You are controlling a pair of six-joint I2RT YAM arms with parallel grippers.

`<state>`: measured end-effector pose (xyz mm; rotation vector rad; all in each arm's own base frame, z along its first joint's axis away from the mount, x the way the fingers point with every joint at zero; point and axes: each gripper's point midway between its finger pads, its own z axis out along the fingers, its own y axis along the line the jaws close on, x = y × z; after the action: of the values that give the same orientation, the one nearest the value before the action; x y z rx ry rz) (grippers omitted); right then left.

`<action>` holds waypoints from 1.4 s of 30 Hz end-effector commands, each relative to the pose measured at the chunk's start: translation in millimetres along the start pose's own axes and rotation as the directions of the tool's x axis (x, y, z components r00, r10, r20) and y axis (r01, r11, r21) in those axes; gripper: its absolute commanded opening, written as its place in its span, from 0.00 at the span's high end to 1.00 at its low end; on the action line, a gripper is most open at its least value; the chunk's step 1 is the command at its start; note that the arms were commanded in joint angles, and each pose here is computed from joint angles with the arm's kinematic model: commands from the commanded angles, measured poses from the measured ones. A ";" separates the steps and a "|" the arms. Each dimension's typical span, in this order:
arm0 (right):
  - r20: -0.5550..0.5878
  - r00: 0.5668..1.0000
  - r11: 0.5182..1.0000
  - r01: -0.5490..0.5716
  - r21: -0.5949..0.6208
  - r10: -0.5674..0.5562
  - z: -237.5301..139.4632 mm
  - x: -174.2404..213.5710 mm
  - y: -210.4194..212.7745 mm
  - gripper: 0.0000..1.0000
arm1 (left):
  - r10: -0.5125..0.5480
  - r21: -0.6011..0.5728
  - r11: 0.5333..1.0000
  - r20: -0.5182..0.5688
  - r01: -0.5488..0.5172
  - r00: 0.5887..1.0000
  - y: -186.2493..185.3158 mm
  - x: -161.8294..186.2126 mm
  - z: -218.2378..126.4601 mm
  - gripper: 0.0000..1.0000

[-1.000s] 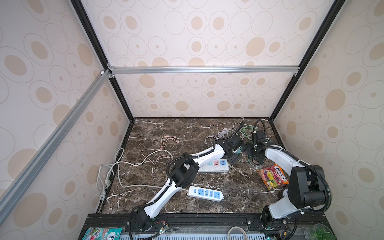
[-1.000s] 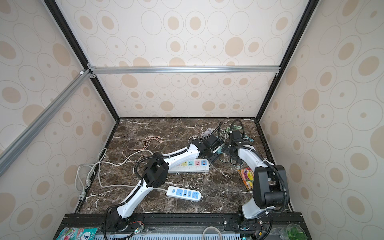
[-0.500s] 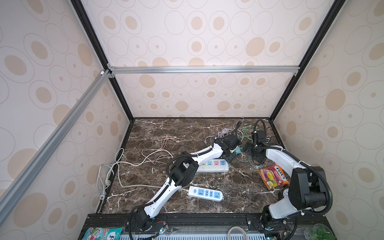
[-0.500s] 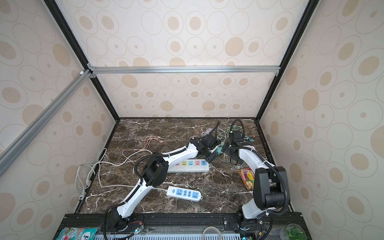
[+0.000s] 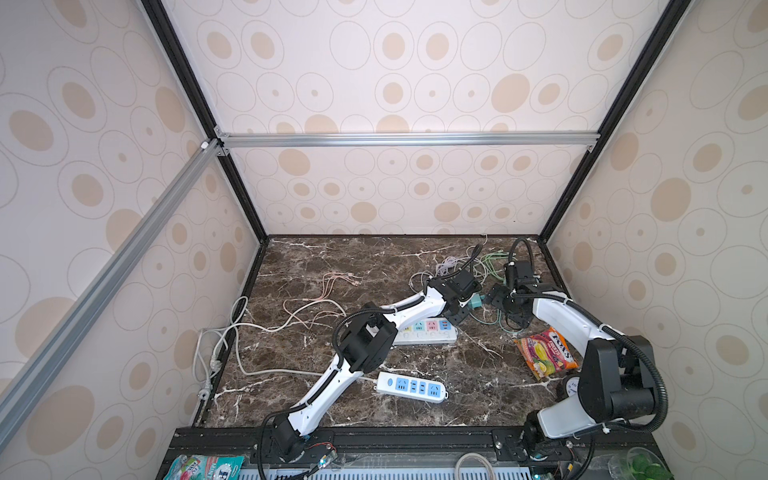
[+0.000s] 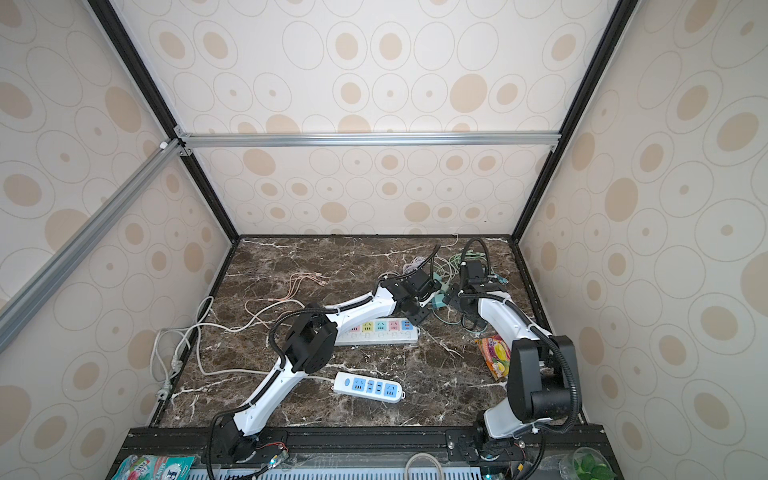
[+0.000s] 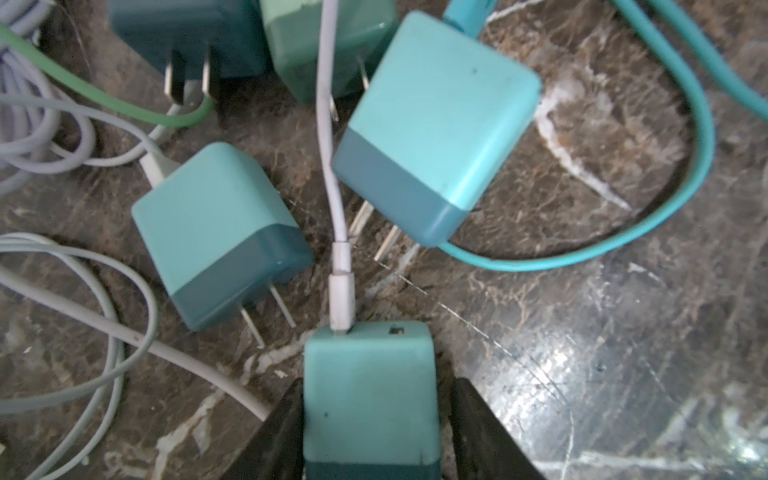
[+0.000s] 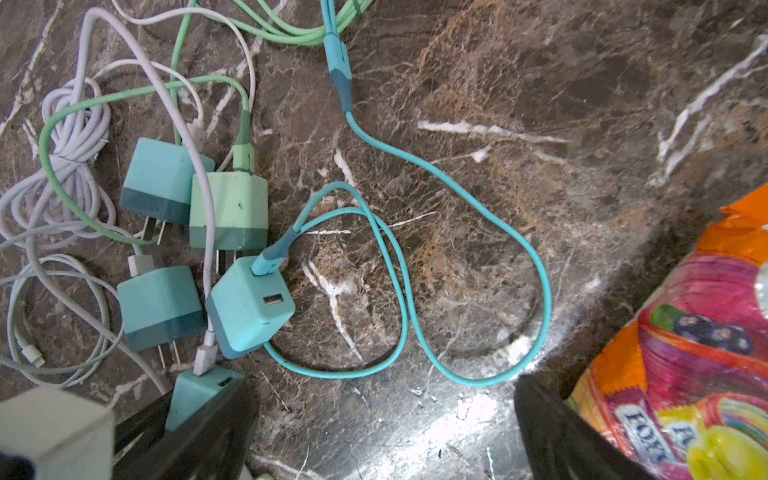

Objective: Insert the plug

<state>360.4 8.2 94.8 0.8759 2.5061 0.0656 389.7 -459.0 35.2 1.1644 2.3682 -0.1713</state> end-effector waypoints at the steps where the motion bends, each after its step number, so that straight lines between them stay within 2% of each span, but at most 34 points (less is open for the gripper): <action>1: 0.013 1.000 1.000 -0.011 0.014 0.010 -9.9 -1.6 -7.1 0.00 | 0.032 -0.022 0.999 -0.050 -0.033 0.998 5.9 13.6 2.3 0.58; 8: 0.054 0.999 1.000 0.004 -0.023 -0.002 -21.4 -9.7 -2.0 0.00 | 0.044 -0.021 0.999 0.023 -0.043 0.999 7.1 -1.0 -14.9 0.84; 11: 0.062 0.997 0.997 0.054 -0.055 -0.051 -26.7 -12.6 4.7 0.00 | 0.040 -0.019 0.999 0.072 -0.039 0.997 7.5 -12.2 -26.6 1.00; 20: 0.133 0.982 0.970 0.158 -0.186 -0.134 -44.3 -18.5 25.6 0.00 | 0.036 -0.007 0.999 0.258 -0.036 0.966 8.7 -39.0 -76.4 1.00; 27: 0.206 0.958 0.892 0.265 -0.367 -0.200 -73.6 -22.7 59.6 0.00 | 0.064 -0.027 0.998 0.356 -0.059 0.932 11.4 -41.5 -106.5 1.00; 32: 0.225 0.948 0.877 0.297 -0.377 -0.225 -80.7 -23.4 61.6 0.00 | 0.042 -0.010 0.999 0.412 -0.042 0.910 14.3 -51.9 -128.9 1.00; 36: 0.274 0.925 0.859 0.354 -0.371 -0.263 -85.2 -24.5 61.1 0.00 | -0.001 0.054 0.998 0.492 -0.029 0.871 12.7 -77.7 -170.1 1.00; 42: 0.361 0.894 0.836 0.401 -0.375 -0.266 -102.6 -31.6 61.9 0.01 | -0.027 0.041 0.999 0.584 0.004 0.811 23.7 -110.8 -227.8 1.00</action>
<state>369.6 51.5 194.7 0.2781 2.2601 0.3608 375.8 -451.0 206.9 1.0216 1.9604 -0.4434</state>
